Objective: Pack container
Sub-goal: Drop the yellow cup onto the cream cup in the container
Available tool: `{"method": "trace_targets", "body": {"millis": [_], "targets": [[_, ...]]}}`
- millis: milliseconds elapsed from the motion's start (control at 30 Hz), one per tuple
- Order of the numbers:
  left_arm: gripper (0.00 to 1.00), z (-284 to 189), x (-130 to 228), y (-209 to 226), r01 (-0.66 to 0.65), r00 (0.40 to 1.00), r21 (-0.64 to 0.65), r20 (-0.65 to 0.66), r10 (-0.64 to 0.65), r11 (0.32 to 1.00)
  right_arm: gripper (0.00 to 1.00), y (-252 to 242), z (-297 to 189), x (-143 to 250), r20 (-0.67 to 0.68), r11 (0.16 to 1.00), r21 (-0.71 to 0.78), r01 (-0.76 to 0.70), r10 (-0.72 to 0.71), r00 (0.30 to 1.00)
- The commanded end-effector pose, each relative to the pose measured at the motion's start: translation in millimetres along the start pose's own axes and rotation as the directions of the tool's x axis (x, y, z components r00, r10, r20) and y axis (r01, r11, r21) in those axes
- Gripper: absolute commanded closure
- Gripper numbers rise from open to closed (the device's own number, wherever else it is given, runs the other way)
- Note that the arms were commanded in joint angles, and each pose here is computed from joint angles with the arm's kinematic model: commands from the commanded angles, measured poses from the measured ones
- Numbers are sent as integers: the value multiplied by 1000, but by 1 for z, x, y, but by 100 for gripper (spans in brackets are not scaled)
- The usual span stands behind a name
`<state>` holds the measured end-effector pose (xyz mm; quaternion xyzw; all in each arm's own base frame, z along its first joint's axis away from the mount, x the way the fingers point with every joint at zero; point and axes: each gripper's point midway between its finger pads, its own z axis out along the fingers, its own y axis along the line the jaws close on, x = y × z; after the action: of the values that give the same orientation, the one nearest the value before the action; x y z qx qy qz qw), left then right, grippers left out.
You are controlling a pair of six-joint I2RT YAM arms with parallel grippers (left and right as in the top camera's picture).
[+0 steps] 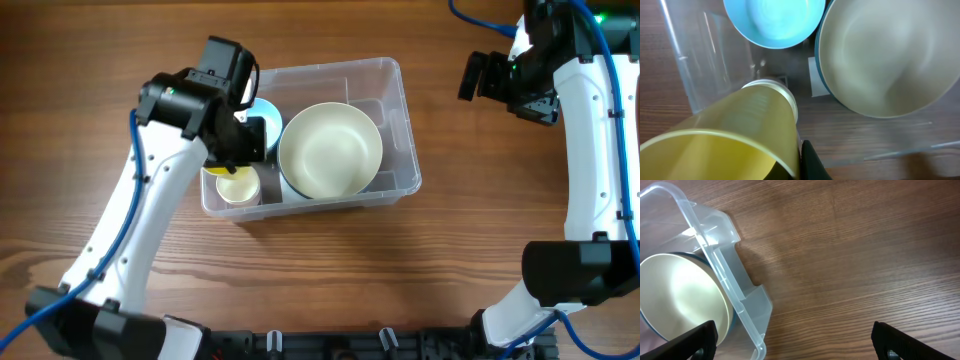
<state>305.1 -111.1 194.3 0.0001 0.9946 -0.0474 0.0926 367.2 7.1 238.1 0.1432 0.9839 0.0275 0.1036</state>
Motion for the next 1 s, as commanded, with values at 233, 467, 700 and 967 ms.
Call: {"method": "trace_targets", "body": {"millis": [233, 467, 700, 967], "targets": [[67, 26, 8, 0, 1, 994, -21, -108, -4, 1000, 0, 2, 6, 1, -20, 1000, 1, 16, -16, 1000], [66, 26, 8, 2, 0, 994, -33, -106, -4, 999, 0, 2, 6, 1, -20, 1000, 1, 16, -16, 1000], [65, 20, -51, 15, 60, 990, -16, 126, -58, 998, 0, 10, 0, -25, 104, 998, -29, 49, -46, 994], [0, -5, -123, 104, 332, 863, 46, 388, -323, 942, 0, 37, -43, -106, 485, 986, -101, 136, -71, 872]]}}
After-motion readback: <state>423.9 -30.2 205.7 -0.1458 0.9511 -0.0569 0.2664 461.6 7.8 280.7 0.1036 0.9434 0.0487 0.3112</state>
